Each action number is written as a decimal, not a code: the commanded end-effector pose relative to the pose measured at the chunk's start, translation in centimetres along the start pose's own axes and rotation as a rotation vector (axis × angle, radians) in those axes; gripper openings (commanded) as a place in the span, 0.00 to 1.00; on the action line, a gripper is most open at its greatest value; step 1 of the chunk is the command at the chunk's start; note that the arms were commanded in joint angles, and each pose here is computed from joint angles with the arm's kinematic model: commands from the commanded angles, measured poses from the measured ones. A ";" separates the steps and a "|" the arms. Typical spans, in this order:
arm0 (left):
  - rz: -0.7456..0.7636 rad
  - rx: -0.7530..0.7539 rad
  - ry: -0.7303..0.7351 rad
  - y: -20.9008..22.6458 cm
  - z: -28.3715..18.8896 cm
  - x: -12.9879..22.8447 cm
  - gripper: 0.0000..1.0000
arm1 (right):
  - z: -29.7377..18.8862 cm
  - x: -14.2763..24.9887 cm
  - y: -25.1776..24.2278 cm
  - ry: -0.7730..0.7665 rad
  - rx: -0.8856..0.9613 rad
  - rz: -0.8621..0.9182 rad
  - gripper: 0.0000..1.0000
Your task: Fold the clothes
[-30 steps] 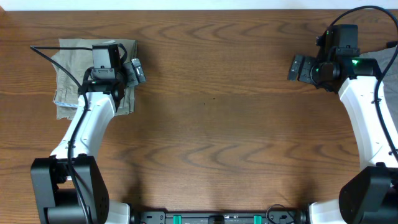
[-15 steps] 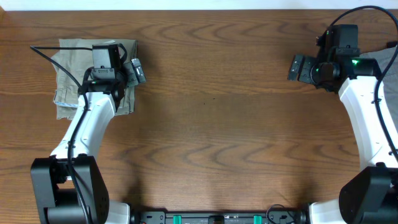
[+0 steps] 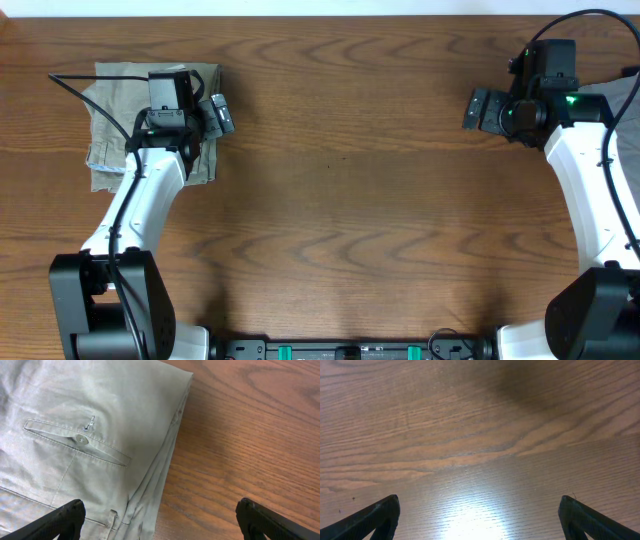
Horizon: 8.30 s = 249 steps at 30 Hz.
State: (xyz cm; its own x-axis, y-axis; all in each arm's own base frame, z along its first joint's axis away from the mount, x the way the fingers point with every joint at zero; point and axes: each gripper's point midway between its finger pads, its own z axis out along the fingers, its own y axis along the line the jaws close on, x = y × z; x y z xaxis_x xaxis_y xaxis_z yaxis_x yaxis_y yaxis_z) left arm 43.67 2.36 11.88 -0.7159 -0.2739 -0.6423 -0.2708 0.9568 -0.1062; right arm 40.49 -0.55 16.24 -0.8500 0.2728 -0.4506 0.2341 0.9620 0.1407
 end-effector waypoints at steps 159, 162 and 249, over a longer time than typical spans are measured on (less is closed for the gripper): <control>-0.035 0.065 -0.288 3.6 -23.4 4.5 0.98 | -7.1 14.0 -2.7 -0.983 -0.242 -0.154 0.99; -0.034 0.062 -0.276 4.3 -22.2 7.7 0.98 | -7.1 14.0 -2.7 -0.983 -0.242 -0.154 0.99; 0.162 0.132 -0.701 4.0 -13.9 12.9 0.98 | -7.1 14.0 -2.7 -0.983 -0.242 -0.154 0.99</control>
State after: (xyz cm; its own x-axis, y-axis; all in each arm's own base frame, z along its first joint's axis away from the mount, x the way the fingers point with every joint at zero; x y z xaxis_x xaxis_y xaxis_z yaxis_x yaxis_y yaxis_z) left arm 24.44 1.34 15.41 -0.0979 -0.0614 -0.9933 -0.0844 0.9950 -0.0532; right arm 24.64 0.67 15.86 -0.0755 0.1522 -0.9855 -0.0388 0.9871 0.1554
